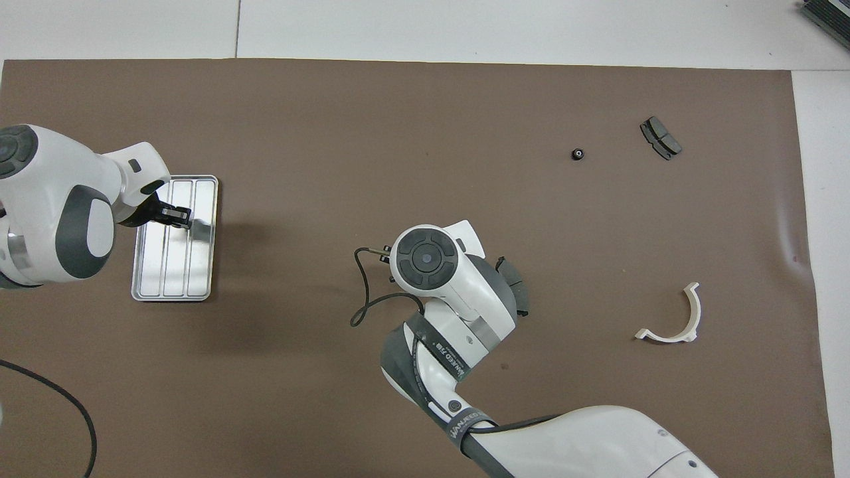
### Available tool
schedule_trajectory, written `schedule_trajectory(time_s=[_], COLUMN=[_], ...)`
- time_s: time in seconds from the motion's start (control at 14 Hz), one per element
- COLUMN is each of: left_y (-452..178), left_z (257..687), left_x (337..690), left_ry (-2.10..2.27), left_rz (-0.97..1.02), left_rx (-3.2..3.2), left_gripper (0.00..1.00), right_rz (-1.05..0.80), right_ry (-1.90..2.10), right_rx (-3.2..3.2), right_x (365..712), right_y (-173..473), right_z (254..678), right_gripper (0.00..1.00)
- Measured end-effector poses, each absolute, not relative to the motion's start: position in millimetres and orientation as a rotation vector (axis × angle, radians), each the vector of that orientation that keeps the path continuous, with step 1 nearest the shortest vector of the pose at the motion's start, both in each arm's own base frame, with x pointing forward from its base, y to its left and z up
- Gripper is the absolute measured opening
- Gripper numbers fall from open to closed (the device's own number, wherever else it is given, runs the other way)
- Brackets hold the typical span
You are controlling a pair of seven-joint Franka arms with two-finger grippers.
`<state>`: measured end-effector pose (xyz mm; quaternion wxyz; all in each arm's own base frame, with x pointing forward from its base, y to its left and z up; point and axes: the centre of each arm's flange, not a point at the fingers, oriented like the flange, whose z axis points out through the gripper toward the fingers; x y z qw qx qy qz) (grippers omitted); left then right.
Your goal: Pick bearing gear from pile to tray
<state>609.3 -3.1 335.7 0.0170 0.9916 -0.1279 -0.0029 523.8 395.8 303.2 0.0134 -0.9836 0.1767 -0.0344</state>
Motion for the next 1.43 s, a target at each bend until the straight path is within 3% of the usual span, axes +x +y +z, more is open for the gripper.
schedule_trajectory(time_s=[0.21,0.36,0.64,1.0,1.15,1.29,1.36,1.43], left_y=[-5,-7,-32,-135,-179,-228,-250,-274], left_z=[351,364,386,388,388,387,386,385], left_x=[609,608,607,594,582,565,556,547], left_ry=[-0.407,-0.415,-0.395,-0.185,-0.091,-0.001,0.033,0.070], left_rz=[0.028,0.050,0.031,0.017,0.010,0.003,0.008,0.021], left_rx=[3.082,3.081,3.078,3.092,3.095,3.095,3.093,3.086], left_gripper=[0.48,0.67,0.64,0.63,0.65,0.80,0.93,0.96], right_rz=[-0.144,-0.170,-0.193,-0.268,-0.277,-0.234,-0.224,-0.218], right_ry=[0.545,0.509,0.409,0.334,0.346,0.330,0.328,0.330], right_rx=[-3.056,-3.057,-3.087,-3.135,-3.149,-3.178,-3.184,-3.188], right_x=[543,565,601,651,674,693,701,708], right_y=[371,338,268,186,160,137,129,123], right_z=[318,330,335,338,330,318,315,312], right_gripper=[0.99,1.00,1.00,1.00,0.94,0.92,0.91,0.89])
